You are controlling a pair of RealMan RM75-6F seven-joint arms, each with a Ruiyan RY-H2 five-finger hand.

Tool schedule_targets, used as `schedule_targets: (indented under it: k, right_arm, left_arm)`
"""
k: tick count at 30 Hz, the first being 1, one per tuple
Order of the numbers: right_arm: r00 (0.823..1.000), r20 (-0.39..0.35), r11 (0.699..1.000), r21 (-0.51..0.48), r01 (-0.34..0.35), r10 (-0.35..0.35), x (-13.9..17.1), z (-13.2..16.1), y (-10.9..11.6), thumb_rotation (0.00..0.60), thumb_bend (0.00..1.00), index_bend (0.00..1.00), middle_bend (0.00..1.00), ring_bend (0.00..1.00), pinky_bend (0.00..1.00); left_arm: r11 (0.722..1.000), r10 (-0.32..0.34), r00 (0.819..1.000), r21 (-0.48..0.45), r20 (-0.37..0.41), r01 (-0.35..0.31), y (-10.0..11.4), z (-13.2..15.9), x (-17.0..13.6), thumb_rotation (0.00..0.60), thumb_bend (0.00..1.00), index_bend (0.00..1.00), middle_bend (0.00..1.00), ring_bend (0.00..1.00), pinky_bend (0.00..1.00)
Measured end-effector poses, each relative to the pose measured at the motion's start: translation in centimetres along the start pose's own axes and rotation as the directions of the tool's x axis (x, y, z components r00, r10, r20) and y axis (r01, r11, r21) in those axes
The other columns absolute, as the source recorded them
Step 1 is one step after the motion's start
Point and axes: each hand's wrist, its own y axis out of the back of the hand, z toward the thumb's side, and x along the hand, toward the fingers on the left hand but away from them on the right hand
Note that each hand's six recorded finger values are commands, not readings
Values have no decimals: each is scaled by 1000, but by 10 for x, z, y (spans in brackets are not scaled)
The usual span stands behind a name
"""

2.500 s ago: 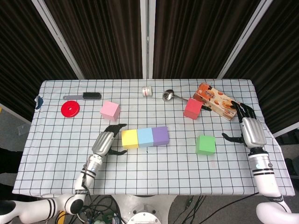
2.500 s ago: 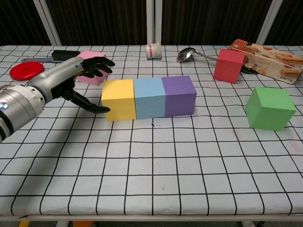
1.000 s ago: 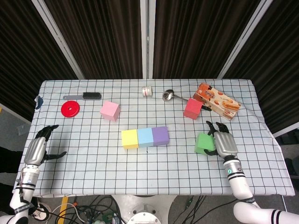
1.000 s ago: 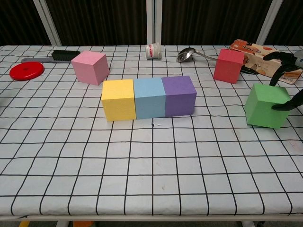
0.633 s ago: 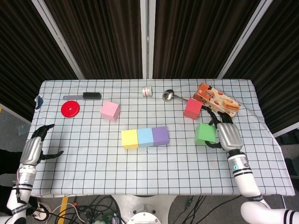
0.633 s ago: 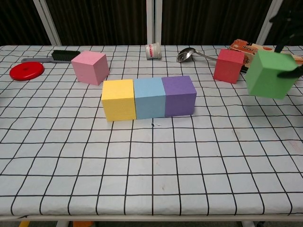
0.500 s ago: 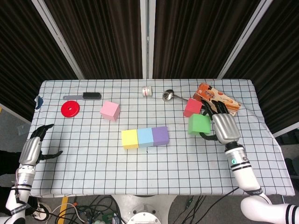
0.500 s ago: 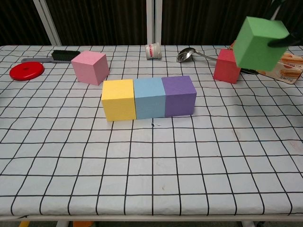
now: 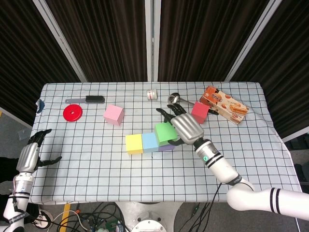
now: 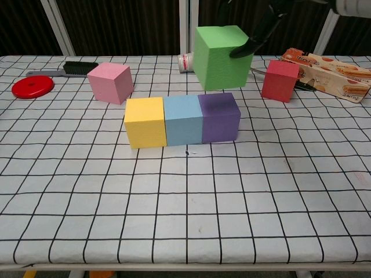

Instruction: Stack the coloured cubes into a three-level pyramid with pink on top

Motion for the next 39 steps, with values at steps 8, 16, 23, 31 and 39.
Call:
schedule_targets:
  k: [8,16,23,31,39]
  right_arm:
    - [1000,-1,999,21,-29,29,-21,24,-22,600,130,0,488,67,0]
    - [999,49,1000,20,13,-14,-35,41,-27,600,138,0,493,80,0]
    - [998,57,999,32,-11,9,-43,59,-35,600,142,0,495,81,0]
    - [996,83,999,31,-38,35,-52,72,-47,600,166,0,497,81,0]
    - [994,96,998,34,-49,46,-56,77,-54,600,166,0,497,81,0]
  left_arm:
    - [1000,4,1000,-24,-3,-4,1,-5,0,600,91,123,124,60,88]
    - [999,5,1000,-44,-6,-5,4,-11,-1,600,91,123,124,60,88]
    - [998,3,1000,-56,-8,-3,4,-15,-3,600,91,123,124,60,88]
    - [998,-4,1000,-65,-17,3,3,-20,-4,600,91,123,124,60,88]
    - [997,-8,1000,-77,-20,6,2,-24,-4,600,91,124,124,60,88]
